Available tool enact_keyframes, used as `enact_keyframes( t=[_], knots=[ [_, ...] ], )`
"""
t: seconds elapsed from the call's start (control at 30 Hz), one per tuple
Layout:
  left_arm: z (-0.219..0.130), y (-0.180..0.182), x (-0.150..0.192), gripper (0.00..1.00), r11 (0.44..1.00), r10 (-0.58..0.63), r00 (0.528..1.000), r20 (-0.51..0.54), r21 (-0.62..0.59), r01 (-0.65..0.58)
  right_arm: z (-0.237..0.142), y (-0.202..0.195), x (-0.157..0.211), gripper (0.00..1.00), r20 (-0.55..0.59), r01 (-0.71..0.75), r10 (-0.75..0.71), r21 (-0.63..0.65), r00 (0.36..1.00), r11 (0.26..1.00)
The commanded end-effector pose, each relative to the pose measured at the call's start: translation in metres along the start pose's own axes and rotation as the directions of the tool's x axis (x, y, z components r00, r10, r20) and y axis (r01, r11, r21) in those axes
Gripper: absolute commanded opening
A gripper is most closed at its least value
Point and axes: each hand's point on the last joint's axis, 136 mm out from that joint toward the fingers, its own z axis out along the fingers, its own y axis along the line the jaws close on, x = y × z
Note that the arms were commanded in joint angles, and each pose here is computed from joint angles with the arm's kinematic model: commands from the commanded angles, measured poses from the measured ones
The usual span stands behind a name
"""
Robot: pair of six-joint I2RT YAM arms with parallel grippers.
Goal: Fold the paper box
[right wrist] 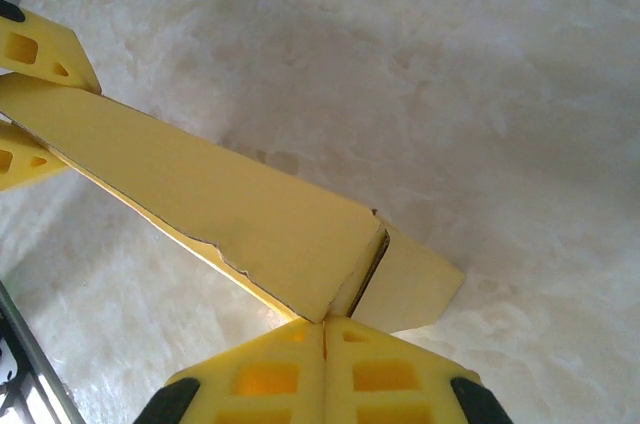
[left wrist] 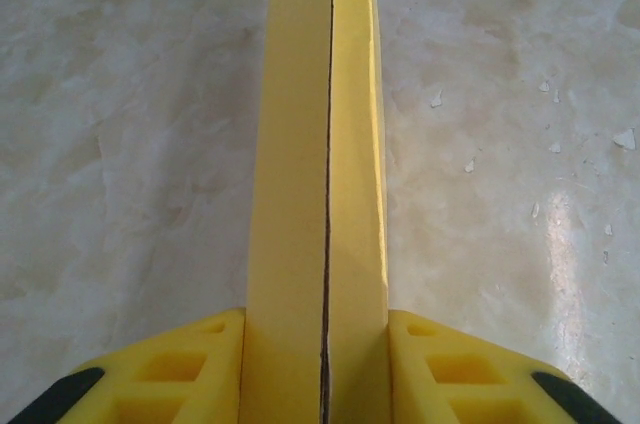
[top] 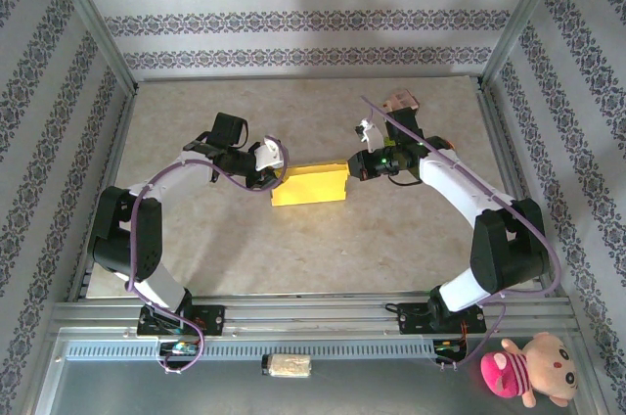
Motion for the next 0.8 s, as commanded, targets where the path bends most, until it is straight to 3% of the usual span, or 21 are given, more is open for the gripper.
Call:
enact_keyframes(
  t=[0.0, 0.3, 0.5, 0.77],
  knots=[
    [0.004, 0.0, 0.0, 0.3, 0.999, 0.029, 1.0, 0.004, -0.016, -0.029, 0.011, -0.004, 0.029, 0.08, -0.097, -0.026, 0.029, 0.024, 0.995, 0.999],
    [0.01, -0.002, 0.01, 0.3, 1.0, 0.025, 0.999, -0.038, 0.0, -0.025, -0.017, 0.006, 0.009, 0.27, -0.012, -0.027, 0.027, 0.003, 1.0, 1.0],
    [0.011, -0.003, 0.011, 0.3, 1.0, 0.024, 0.999, -0.04, 0.004, -0.024, -0.038, 0.009, -0.017, 0.34, 0.064, -0.065, 0.064, 0.0, 0.996, 0.998],
    [0.01, -0.003, 0.011, 0.3, 1.0, 0.024, 0.999, -0.041, 0.0, -0.024, -0.04, 0.006, -0.055, 0.39, 0.122, -0.369, 0.367, -0.003, 0.922, 0.929]
  ],
)
